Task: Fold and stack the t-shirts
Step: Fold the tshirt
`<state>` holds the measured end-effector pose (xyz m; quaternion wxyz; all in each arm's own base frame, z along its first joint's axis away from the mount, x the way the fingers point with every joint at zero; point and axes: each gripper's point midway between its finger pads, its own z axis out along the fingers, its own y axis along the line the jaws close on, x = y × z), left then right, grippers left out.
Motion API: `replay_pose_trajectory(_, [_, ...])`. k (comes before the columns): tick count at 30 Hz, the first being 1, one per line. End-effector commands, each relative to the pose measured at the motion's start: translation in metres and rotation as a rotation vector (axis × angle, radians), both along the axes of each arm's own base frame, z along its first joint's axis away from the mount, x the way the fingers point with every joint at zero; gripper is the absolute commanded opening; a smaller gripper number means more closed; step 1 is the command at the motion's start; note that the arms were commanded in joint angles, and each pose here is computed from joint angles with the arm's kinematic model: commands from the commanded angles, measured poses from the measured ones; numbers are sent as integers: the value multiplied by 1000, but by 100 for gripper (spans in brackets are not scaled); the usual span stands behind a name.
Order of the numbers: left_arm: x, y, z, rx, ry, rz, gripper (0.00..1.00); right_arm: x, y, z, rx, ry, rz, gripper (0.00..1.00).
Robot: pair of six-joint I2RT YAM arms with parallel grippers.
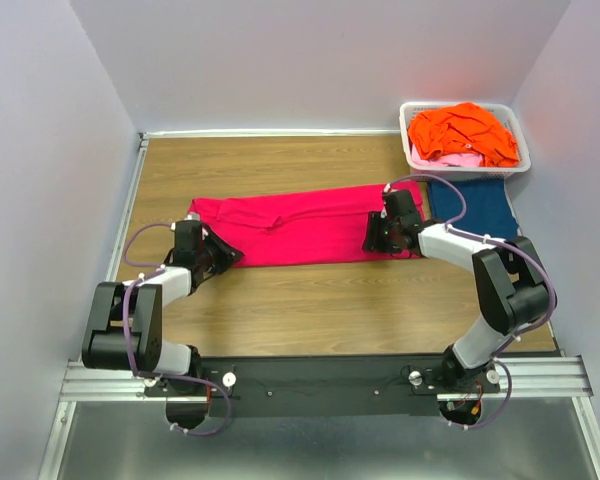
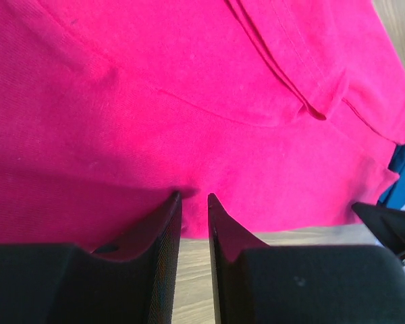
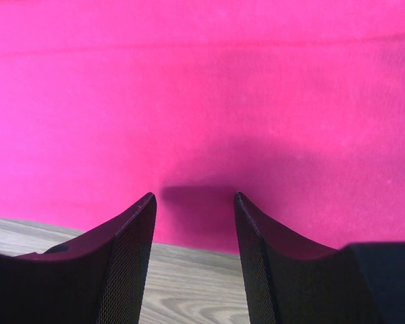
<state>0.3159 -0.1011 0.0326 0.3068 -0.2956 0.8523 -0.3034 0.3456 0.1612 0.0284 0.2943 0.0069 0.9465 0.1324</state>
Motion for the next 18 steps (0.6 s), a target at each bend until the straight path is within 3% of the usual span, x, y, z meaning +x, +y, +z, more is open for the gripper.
replay_pose_trajectory(1, [6,11,14,57,34,37,29,-19,-11,-22,-67,102,9,57])
replay_pose_trajectory(8, [17,49,57,203,-65,205,31,-29,-13,-25,-69,136,8,57])
replay_pose_trajectory(18, [44,62,7,365,85,116,30,-42,-8,-36,-67,240,69,58])
